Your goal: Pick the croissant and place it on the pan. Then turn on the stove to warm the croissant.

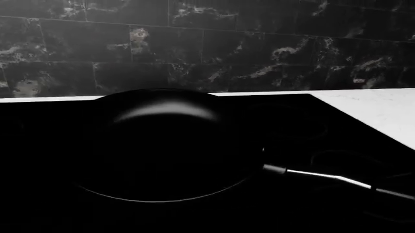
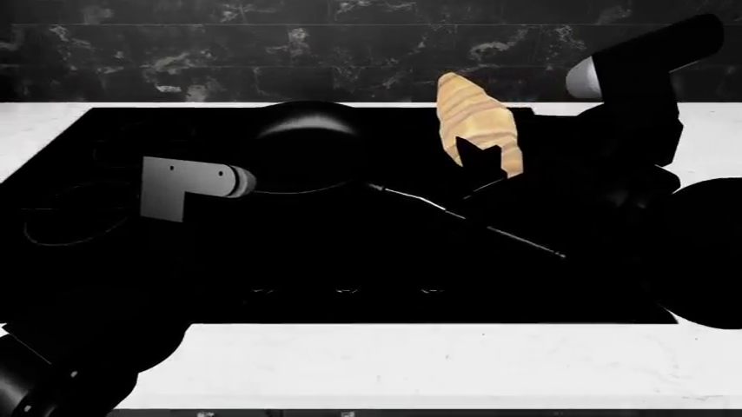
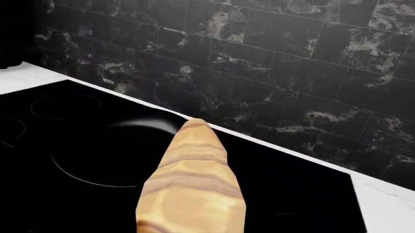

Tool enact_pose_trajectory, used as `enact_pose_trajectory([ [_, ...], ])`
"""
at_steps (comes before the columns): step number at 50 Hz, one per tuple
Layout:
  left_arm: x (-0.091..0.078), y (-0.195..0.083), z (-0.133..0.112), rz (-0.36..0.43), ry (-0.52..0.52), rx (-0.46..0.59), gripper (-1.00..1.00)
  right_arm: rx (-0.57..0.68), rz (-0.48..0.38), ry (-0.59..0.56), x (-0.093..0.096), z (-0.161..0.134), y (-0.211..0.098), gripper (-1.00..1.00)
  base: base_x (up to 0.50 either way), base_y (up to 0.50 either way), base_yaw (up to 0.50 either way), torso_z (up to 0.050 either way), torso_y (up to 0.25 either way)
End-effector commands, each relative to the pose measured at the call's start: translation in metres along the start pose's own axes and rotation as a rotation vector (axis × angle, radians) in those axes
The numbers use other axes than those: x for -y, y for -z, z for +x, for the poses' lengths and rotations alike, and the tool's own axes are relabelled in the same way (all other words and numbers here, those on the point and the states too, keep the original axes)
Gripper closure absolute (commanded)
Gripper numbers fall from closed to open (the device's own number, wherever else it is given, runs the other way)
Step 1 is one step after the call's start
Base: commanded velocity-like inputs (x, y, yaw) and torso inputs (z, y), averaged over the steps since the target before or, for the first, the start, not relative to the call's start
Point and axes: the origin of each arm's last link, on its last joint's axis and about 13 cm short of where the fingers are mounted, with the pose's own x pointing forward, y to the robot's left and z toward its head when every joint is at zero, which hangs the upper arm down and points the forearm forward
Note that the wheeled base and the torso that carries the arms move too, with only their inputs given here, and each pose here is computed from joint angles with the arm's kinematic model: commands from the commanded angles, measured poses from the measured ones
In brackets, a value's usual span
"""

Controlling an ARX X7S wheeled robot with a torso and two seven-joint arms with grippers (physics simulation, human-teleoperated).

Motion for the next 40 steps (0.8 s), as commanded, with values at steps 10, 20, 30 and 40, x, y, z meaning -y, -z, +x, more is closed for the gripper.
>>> enact_pose_trajectory([
  [10, -0.0005, -0.0020, -0.0014, -0.006, 0.004, 0.012, -1.00, 0.018, -0.020, 0.011, -0.0009, -0.0032, -0.0040, 1.00, 0.00, 0.50, 0.00, 0.000, 0.000],
  [20, -0.0010, -0.0031, -0.0014, -0.004, -0.005, 0.022, -1.00, 0.019, -0.022, 0.013, -0.0010, -0.0045, -0.0043, 1.00, 0.00, 0.50, 0.00, 0.000, 0.000],
  [30, -0.0002, -0.0020, -0.0020, -0.002, -0.001, 0.020, -1.00, 0.021, -0.023, 0.015, -0.0018, -0.0058, -0.0035, 1.00, 0.00, 0.50, 0.00, 0.000, 0.001],
  [40, 0.0000, -0.0014, -0.0020, -0.001, -0.001, 0.018, -1.00, 0.032, -0.015, 0.021, -0.0011, -0.0071, -0.0039, 1.00, 0.00, 0.50, 0.00, 0.000, 0.000],
])
